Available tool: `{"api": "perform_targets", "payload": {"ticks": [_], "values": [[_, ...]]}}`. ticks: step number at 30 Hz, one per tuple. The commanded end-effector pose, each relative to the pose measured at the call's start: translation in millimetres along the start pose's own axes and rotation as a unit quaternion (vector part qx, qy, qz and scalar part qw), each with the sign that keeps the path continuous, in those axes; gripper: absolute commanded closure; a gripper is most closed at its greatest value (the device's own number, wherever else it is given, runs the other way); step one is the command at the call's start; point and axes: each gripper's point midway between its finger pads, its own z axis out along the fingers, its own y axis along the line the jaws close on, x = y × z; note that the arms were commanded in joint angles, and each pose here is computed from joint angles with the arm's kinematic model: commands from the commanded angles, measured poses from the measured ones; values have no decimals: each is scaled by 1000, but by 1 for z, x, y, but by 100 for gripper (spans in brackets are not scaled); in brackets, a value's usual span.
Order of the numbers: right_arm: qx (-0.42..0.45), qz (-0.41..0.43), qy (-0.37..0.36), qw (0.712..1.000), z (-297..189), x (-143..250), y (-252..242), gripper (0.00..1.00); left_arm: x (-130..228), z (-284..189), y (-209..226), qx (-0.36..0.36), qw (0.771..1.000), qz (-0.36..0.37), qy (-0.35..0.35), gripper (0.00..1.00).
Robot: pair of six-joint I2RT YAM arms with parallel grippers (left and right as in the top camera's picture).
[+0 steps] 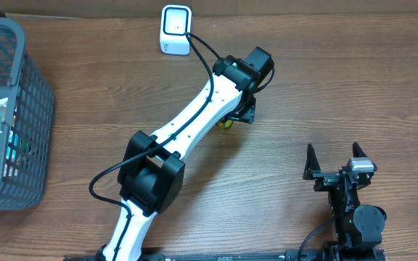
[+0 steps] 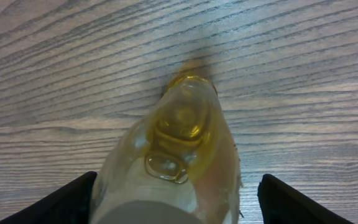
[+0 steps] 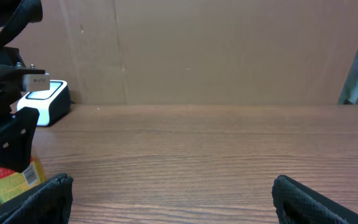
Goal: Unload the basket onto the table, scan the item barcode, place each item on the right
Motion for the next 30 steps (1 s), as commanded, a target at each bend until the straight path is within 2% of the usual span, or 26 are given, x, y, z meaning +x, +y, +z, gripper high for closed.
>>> {"api": "perform_targets", "payload": {"ticks": [1, 7, 13, 14, 15, 19, 24, 30], "values": [[0, -3, 0, 1000, 0, 3, 0, 0, -3, 0, 2, -7, 1000, 1, -7, 18], [0, -3, 0, 1000, 0, 3, 0, 0, -29, -36, 0, 14, 998, 37, -52, 18], [0, -3, 0, 1000, 0, 3, 0, 0, -58, -76, 10, 0, 989, 94, -112, 11], [0, -2, 0, 1000, 0, 3, 0, 0, -59, -78, 10, 1, 988, 100, -115, 7], [0, -3, 0, 1000, 0, 3, 0, 0, -60, -80, 11, 1, 988, 99, -116, 0], [0, -2, 0, 1000, 0, 3, 0, 0, -52, -77, 9, 11, 989, 107, -99, 1], [0, -2, 0, 1000, 0, 3, 0, 0, -41, -74, 0, 38, 984, 158, -75, 1], [0, -3, 0, 1000, 0, 3, 0, 0, -34, -64, -3, 46, 986, 150, -58, 0]]}}
